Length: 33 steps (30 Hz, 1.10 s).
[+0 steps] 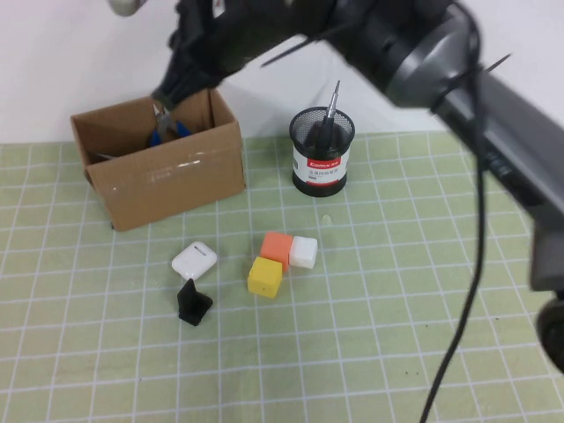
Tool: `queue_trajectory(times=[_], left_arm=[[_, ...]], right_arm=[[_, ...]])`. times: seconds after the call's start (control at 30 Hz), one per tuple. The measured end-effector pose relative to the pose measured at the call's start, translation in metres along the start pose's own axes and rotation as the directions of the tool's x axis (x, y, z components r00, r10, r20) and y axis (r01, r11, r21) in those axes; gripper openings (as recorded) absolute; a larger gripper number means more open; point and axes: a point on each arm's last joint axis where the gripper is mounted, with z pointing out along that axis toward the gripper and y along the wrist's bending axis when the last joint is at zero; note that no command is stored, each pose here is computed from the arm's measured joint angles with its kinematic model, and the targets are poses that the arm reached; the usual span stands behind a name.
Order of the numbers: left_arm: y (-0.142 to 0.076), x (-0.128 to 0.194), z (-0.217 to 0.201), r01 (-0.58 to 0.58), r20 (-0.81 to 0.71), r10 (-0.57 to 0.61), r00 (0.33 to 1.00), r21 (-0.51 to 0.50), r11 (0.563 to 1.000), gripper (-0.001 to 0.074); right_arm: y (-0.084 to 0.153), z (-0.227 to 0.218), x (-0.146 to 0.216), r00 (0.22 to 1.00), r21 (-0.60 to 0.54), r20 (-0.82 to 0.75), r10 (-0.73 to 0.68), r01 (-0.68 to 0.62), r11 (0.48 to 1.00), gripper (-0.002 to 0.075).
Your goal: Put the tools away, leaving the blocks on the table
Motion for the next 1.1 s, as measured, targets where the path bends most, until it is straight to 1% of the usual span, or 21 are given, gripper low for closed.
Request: queue_trajectory(times=[0.13,0.17,0.2,0.27,0.43,0.57,0.77,0.83,0.97,1.1], left_arm=[[0.000,0.000,0.000,0.000,0.000,0.000,1.000,0.000,1.000,-0.0004],[0.000,0.000,0.000,0.000,0.000,0.000,1.000,0.000,1.000,-0.0004],[0.000,0.000,0.000,0.000,0.000,0.000,1.000,0.000,1.000,-0.0004],[0.000,0.000,0.000,0.000,0.000,0.000,1.000,0.000,1.000,-0.0003],[0.000,0.000,0.000,0.000,0.000,0.000,1.000,0.000,1.000,-0.0003],[0.000,0.000,0.000,0.000,0.000,0.000,1.000,0.000,1.000,-0.0003],[0.000,0.000,0.000,0.000,0.000,0.000,1.000,0.000,1.000,-0.0003],[0.000,0.000,0.000,0.000,0.000,0.000,1.000,0.000,1.000,-0.0003],[0.000,0.000,0.000,0.000,0.000,0.000,1.000,0.000,1.000,-0.0003],[0.000,0.000,0.000,0.000,0.000,0.000,1.000,0.000,1.000,-0.0003]], right_arm=[[0.005,-0.027,0.002,0.994,-0.051,-0.105,0.034,-0.039,0.998,-0.0006],[0.007,-0.026,0.008,0.987,-0.060,-0.155,0.037,-0.047,0.997,-0.0006],[0.009,-0.033,0.006,0.987,-0.064,-0.155,0.047,-0.057,0.996,-0.0006],[0.006,-0.055,-0.004,0.990,-0.047,-0.117,0.085,-0.091,0.995,-0.0006],[0.000,-0.087,-0.013,0.988,-0.026,-0.063,0.138,-0.140,0.990,-0.0007],[-0.006,-0.097,-0.014,0.991,0.036,-0.052,0.123,-0.121,0.992,-0.0008],[-0.011,-0.112,-0.017,0.992,0.072,-0.034,0.118,-0.115,0.991,-0.0008],[-0.016,-0.118,-0.017,0.995,0.084,-0.031,0.095,-0.092,0.992,-0.0008],[-0.024,-0.132,-0.018,0.998,0.071,-0.004,0.070,-0.070,0.995,-0.0008],[-0.026,-0.165,-0.017,0.999,0.061,0.025,0.021,-0.022,0.998,-0.0008]])
